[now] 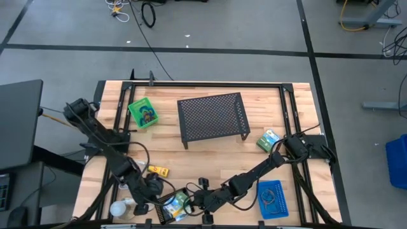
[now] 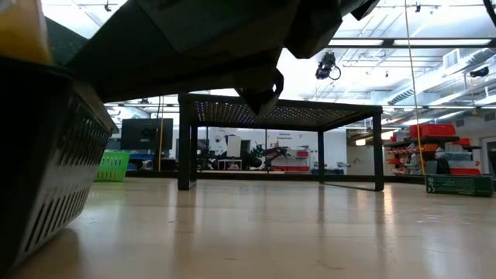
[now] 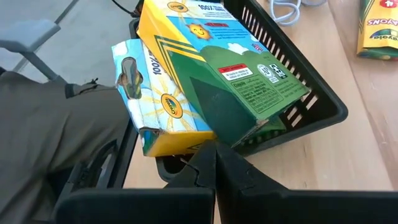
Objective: Pick & Place Office Desk Supplies
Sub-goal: Adjust the yellow crayon box in the black bin
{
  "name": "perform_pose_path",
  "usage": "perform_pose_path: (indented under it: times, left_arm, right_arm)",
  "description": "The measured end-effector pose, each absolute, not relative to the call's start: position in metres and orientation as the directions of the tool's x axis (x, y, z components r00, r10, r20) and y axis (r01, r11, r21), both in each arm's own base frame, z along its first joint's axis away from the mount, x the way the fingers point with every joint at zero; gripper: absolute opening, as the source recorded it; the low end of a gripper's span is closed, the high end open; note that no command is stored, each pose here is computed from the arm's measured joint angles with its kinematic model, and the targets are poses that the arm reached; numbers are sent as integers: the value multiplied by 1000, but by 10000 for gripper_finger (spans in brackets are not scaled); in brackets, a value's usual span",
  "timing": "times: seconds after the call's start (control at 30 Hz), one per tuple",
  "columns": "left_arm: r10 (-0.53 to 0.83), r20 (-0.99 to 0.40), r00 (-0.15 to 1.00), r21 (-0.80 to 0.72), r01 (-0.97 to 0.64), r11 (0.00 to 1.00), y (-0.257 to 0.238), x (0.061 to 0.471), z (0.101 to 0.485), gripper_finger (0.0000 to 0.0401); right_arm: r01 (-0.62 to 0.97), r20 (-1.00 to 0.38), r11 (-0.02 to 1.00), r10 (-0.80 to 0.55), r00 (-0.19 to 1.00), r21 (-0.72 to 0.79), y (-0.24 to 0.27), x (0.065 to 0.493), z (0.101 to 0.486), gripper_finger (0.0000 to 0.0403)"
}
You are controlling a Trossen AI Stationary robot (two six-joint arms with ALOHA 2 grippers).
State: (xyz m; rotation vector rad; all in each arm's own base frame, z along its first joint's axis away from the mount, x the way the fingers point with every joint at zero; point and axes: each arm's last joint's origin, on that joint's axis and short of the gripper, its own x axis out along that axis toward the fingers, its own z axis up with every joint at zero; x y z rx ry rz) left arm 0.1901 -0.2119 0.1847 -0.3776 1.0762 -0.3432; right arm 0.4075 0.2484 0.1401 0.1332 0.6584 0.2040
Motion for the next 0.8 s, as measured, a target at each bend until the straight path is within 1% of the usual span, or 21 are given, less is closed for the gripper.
perform_pose_path:
  times: [0.23,0.43,0.6,0.8]
  left_arm:
    - [-422,-813,400,-430,75,900,-207,199,172,1]
    - [-438,-830,345,-436,87,896,-207,204,162,1]
    - [-456,-825,334,-445,111,888,-208,208,157,1]
    - [-451,-828,333,-436,123,891,-208,208,157,1]
  right_arm:
    - [-146,-593,971,230,772,187,247,408,140,0]
    - [-144,-582,975,218,784,171,247,409,140,0]
    - [-147,-581,976,212,786,158,247,411,143,0]
    - [-103,-571,988,150,807,114,246,411,143,0]
